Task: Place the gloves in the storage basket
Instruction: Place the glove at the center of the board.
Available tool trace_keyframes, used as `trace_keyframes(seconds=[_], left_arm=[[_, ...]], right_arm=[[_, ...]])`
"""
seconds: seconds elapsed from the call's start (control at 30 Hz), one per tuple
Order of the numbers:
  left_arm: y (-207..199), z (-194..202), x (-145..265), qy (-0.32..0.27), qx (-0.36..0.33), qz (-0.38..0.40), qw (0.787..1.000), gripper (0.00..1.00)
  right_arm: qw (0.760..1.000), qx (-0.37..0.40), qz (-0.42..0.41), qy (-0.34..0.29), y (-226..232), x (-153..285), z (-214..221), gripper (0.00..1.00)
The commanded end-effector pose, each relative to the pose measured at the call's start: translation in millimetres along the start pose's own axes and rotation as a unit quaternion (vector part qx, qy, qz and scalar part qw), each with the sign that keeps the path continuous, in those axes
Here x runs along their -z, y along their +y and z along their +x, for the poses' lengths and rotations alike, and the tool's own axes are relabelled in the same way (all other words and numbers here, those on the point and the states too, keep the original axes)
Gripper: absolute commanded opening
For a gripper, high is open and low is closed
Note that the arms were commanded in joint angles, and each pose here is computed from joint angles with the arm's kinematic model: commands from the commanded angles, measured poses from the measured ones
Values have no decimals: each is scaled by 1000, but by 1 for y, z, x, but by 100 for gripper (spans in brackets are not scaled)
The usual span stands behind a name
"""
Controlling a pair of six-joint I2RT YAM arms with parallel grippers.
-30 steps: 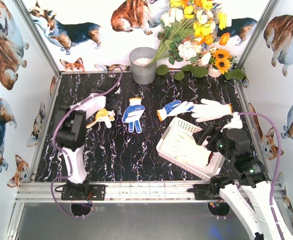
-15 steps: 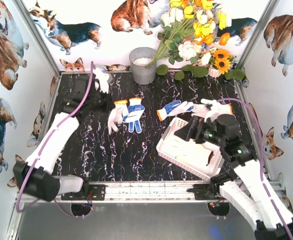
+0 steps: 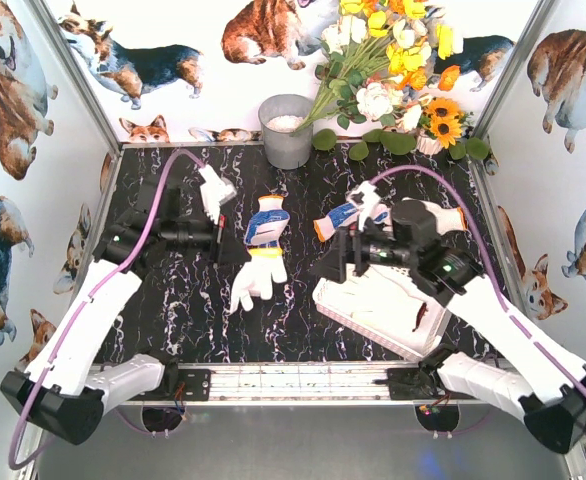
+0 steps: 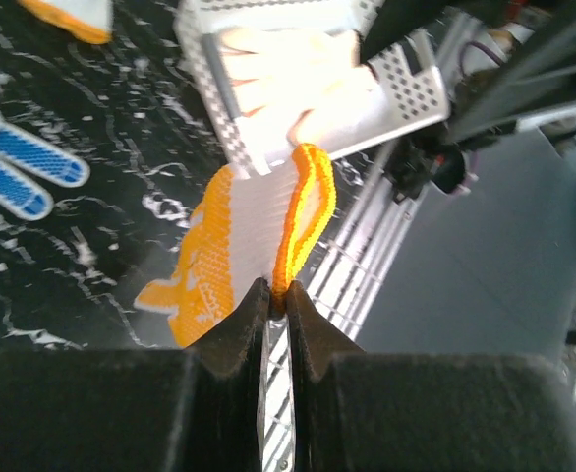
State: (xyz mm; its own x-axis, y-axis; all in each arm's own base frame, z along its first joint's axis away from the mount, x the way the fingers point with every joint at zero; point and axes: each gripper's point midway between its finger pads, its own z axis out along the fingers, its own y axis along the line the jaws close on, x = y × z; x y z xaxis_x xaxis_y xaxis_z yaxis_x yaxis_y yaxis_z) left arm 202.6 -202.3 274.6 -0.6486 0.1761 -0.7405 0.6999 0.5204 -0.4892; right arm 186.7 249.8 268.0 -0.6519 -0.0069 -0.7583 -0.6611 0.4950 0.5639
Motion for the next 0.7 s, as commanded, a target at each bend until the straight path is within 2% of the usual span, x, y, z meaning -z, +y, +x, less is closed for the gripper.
trace_keyframes(seconds=[0.0,0.1,0.23,0.47,0.67], left_arm=[[-40,16,2,29,-12,73,997,0],[-49,26,-2,52,-16,77,996,0],[-55,28,-6,54,-19,81,995,0],[-71,31,-12,66,-28,111,991,0],[-69,32,-16,73,-35,104,991,0]], right_arm=[[997,55,-53,-11,20,-17,-21,76],[994,75,-71,23,32,-30,-12,77],[990,95,-85,55,45,-44,-1,79],[987,102,-99,69,56,-55,6,80],[984,109,-119,79,71,-63,8,76]])
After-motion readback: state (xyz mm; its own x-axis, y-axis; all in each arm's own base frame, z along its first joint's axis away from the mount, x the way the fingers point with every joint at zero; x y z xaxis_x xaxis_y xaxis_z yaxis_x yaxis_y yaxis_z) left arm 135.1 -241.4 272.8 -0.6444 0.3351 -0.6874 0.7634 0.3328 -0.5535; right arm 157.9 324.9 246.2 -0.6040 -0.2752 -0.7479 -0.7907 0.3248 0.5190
